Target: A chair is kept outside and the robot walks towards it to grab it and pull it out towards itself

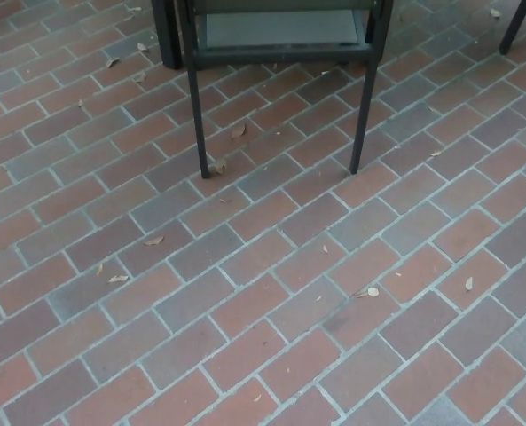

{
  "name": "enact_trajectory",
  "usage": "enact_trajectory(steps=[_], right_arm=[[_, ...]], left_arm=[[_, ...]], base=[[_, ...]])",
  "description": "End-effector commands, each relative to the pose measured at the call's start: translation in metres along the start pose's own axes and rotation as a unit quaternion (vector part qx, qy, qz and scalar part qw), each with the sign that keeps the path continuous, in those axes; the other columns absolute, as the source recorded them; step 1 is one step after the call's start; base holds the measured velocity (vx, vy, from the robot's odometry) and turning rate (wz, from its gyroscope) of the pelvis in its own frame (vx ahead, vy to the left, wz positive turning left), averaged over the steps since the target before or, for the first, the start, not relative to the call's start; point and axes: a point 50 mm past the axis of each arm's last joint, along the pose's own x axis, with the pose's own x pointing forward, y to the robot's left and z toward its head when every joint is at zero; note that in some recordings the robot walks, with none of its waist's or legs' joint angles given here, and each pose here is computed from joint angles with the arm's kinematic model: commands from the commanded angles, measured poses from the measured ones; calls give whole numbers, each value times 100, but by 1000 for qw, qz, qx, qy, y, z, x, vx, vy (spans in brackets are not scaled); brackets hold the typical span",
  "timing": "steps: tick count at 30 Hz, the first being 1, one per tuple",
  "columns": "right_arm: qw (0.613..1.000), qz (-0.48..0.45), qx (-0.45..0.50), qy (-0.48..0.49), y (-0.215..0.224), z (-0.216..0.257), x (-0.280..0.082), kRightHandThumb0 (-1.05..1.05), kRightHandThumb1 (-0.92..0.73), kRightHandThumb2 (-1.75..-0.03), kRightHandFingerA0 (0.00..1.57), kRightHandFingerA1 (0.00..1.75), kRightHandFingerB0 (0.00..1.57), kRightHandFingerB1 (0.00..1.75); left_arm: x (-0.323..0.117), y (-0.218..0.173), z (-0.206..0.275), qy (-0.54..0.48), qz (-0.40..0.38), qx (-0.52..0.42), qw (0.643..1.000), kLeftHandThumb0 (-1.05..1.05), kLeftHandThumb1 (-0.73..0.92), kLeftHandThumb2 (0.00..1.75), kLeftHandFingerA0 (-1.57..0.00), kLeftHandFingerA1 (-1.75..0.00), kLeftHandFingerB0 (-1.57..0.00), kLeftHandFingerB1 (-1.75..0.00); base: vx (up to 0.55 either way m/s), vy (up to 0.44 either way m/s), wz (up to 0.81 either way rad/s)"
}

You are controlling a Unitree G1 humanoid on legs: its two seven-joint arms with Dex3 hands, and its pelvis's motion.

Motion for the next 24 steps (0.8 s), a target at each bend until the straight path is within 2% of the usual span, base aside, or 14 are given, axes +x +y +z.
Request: enact_trajectory(steps=[1,2,3,5,7,9,10,12,21,22,23,24], right_arm=[[999,-2,5,-41,-9,5,-2,-66,-44,-87,1,26,3,27],[999,-3,4,-41,-9,5,-2,-66,-44,-87,1,26,3,27],[999,-6,4,-40,-10,4,-2,-68,-46,-89,1,25,3,27],[999,-7,18,-40,-10,4,-2,-68,-46,-88,1,22,5,26],[999,-5,28,-45,-11,4,-3,-79,-53,-92,0,16,1,15],[998,-3,32,-49,-12,5,-3,-79,-53,-92,0,16,1,15],[998,7,34,-49,-13,5,-3,-86,-55,-89,0,5,0,4],[998,20,32,-48,-13,4,-3,-90,-55,-88,0,2,0,0],[998,28,38,-49,-12,3,-3,-90,-54,-89,0,4,0,1],[998,27,38,-52,-13,4,-3,-75,-65,-60,0,6,0,16],[997,21,37,-62,-15,10,-2,-66,-64,-60,0,29,1,21],[997,16,36,-68,-17,13,-1,-66,-64,-60,0,29,1,21]], left_arm=[[2,5,11,-34,-22,-30,999,-46,52,56,-22,-57,-26,-39],[2,5,10,-34,-23,-32,999,-46,52,56,-22,-57,-26,-39],[2,5,10,-35,-24,-31,999,-54,40,76,-21,-59,-20,-48],[1,5,10,-38,-26,-35,998,-56,39,76,-21,-59,-20,-48],[1,5,9,-43,-24,-49,998,-60,35,77,-25,-61,-19,-48],[1,6,9,-45,-21,-56,997,-60,35,77,-25,-61,-19,-48],[1,6,9,-45,-21,-65,997,-60,36,76,-23,-60,-19,-48],[1,5,8,-46,-23,-65,997,-62,36,76,-24,-61,-20,-48],[1,6,7,-47,-21,-81,995,-62,37,77,-24,-59,-19,-46],[2,5,9,-52,-21,-86,995,-60,36,75,-22,-59,-19,-47],[4,1,20,-72,-32,-99,992,-57,36,77,-28,-62,-18,-49],[5,-2,27,-85,-41,-105,990,-57,36,77,-28,-62,-18,-49]], base=[[0,0,0],[0,0,0],[0,0,0],[0,0,0],[0,0,0],[0,0,0],[0,0,0],[0,0,0],[0,0,0],[0,0,0],[0,0,0],[0,0,0]])
